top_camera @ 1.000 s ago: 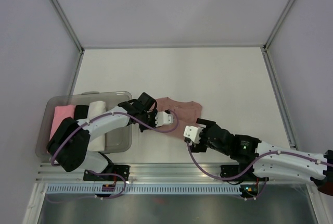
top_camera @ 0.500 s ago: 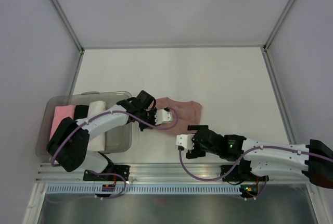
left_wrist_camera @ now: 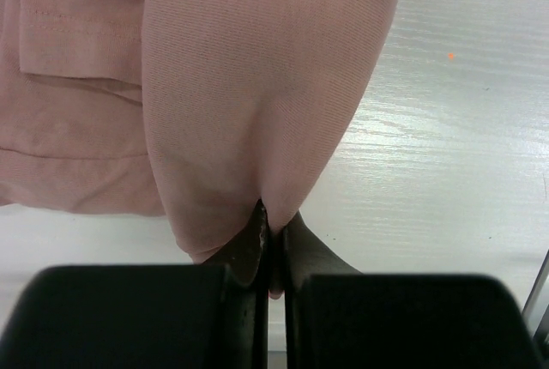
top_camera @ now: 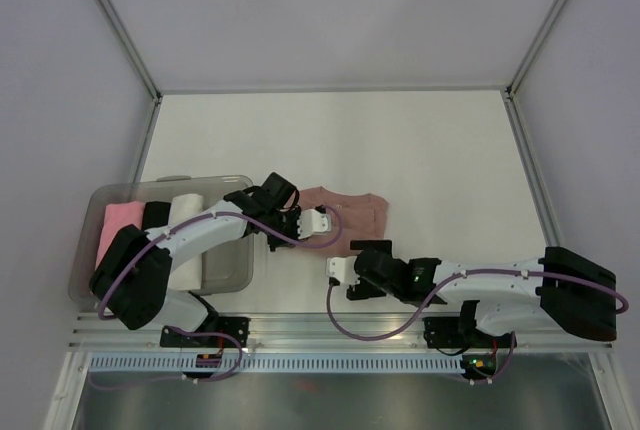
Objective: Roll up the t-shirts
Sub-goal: Roll the tshirt
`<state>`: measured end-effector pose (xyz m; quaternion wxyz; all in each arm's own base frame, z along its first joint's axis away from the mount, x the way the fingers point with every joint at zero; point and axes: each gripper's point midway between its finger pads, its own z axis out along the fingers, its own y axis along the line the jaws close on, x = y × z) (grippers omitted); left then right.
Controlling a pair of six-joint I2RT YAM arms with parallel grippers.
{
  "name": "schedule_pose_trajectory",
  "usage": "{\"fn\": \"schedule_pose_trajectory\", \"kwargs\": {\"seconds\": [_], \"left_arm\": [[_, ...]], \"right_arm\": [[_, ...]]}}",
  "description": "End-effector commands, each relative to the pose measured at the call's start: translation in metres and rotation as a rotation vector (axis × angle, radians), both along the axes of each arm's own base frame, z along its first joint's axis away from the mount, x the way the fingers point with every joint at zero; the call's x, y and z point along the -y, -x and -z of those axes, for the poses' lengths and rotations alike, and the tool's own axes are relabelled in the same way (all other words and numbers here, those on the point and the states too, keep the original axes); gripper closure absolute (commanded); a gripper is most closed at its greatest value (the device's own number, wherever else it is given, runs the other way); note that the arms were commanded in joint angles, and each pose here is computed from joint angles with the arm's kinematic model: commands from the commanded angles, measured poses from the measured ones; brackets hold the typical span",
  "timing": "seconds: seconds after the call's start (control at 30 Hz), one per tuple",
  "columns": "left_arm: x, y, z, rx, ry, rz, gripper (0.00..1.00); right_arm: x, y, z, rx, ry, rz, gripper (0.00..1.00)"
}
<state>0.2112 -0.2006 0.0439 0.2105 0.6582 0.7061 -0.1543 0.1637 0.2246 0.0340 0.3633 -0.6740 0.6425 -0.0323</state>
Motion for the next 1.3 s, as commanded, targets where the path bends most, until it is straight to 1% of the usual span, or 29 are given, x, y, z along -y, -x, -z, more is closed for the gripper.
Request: {"fn": "schedule_pose_trajectory", "kwargs": {"seconds": [0.0,0.07,0.1,0.13,0.17,0.2,0.23,0.27,0.3,0.33,0.37,0.43,0.47,0.5,0.53,0.57,0.6,0.63,0.7,0.77,0.8,0.87,0.97,1.03,1.1,1.17,1.27], "left_arm": [[0.012,-0.003,-0.016,-0.007,0.064,0.015,0.98],[0.012,-0.002,-0.016,-0.016,0.067,0.019,0.98],[0.011,-0.001,-0.017,-0.019,0.067,0.021,0.98],[0.011,0.000,-0.017,-0.022,0.071,0.031,0.98],[0.010,0.003,-0.017,-0.034,0.069,0.036,0.98],[0.008,0.006,-0.016,-0.049,0.065,0.040,0.98],[0.011,0.011,-0.019,-0.069,0.081,0.061,0.98],[0.010,0.014,-0.020,-0.086,0.085,0.068,0.98],[0.007,0.021,-0.020,-0.120,0.080,0.070,0.98],[0.011,0.025,-0.024,-0.136,0.099,0.091,0.98],[0.007,0.032,-0.024,-0.173,0.091,0.094,0.98],[0.008,0.039,-0.032,-0.203,0.109,0.123,0.98],[0.001,0.048,-0.034,-0.254,0.095,0.122,0.98],[0.004,0.049,-0.042,-0.261,0.118,0.145,0.98],[0.001,0.052,-0.045,-0.285,0.120,0.144,0.98],[-0.003,0.060,-0.047,-0.320,0.117,0.160,0.98],[-0.003,0.061,-0.051,-0.329,0.118,0.165,0.98],[-0.004,0.062,-0.050,-0.343,0.114,0.168,0.98],[-0.005,0.065,-0.051,-0.374,0.111,0.166,0.98],[-0.005,0.063,-0.049,-0.404,0.111,0.147,0.98],[-0.002,0.060,-0.051,-0.412,0.127,0.139,0.98],[-0.004,0.053,-0.046,-0.449,0.126,0.108,0.97],[-0.006,0.040,-0.040,-0.469,0.114,0.069,0.91],[-0.007,0.026,-0.035,-0.487,0.114,0.030,0.90],[-0.007,0.015,-0.032,-0.500,0.114,0.007,0.89],[-0.011,0.004,-0.028,-0.488,0.098,-0.012,0.85],[-0.013,-0.004,-0.021,-0.488,0.070,-0.040,0.69]], "right_arm": [[-0.004,-0.005,0.004,0.000,0.001,0.042,0.09],[0.000,-0.005,0.010,-0.031,0.020,0.049,0.37],[0.003,-0.006,0.011,-0.040,0.036,0.043,0.63],[0.004,-0.007,0.011,-0.049,0.040,0.041,0.71],[0.002,-0.008,0.006,-0.054,0.033,0.029,0.77],[0.002,-0.006,0.003,-0.086,0.019,0.014,0.85],[-0.003,-0.006,-0.004,-0.099,-0.003,-0.017,0.88],[-0.007,-0.003,-0.012,-0.118,-0.037,-0.041,0.92],[-0.007,0.006,-0.011,-0.199,-0.061,-0.078,0.94],[-0.011,0.008,-0.017,-0.230,-0.083,-0.112,0.94],[-0.008,0.021,-0.019,-0.321,-0.101,-0.154,0.94],[-0.009,0.028,-0.032,-0.356,-0.119,-0.239,0.95],[0.001,0.037,-0.030,-0.417,-0.100,-0.247,0.95],[-0.003,0.045,-0.039,-0.466,-0.130,-0.293,0.96],[0.002,0.044,-0.040,-0.495,-0.135,-0.296,1.00],[0.012,0.053,-0.038,-0.559,-0.113,-0.295,1.00],[0.008,0.058,-0.046,-0.613,-0.150,-0.322,1.00],[0.013,0.055,-0.044,-0.651,-0.158,-0.291,1.00],[0.010,0.058,-0.049,-0.689,-0.187,-0.312,1.00],[0.007,0.052,-0.050,-0.737,-0.213,-0.276,1.00],[0.003,0.045,-0.056,-0.737,-0.234,-0.261,1.00],[0.000,0.033,-0.056,-0.791,-0.282,-0.212,1.00],[-0.004,0.010,-0.052,-0.840,-0.354,-0.140,1.00],[0.000,-0.005,-0.042,-0.876,-0.359,-0.067,1.00],[0.001,-0.017,-0.042,-0.887,-0.374,-0.034,0.99],[0.004,-0.027,-0.037,-0.932,-0.409,0.005,0.99],[0.006,-0.034,-0.027,-0.981,-0.414,0.053,0.99]]}}
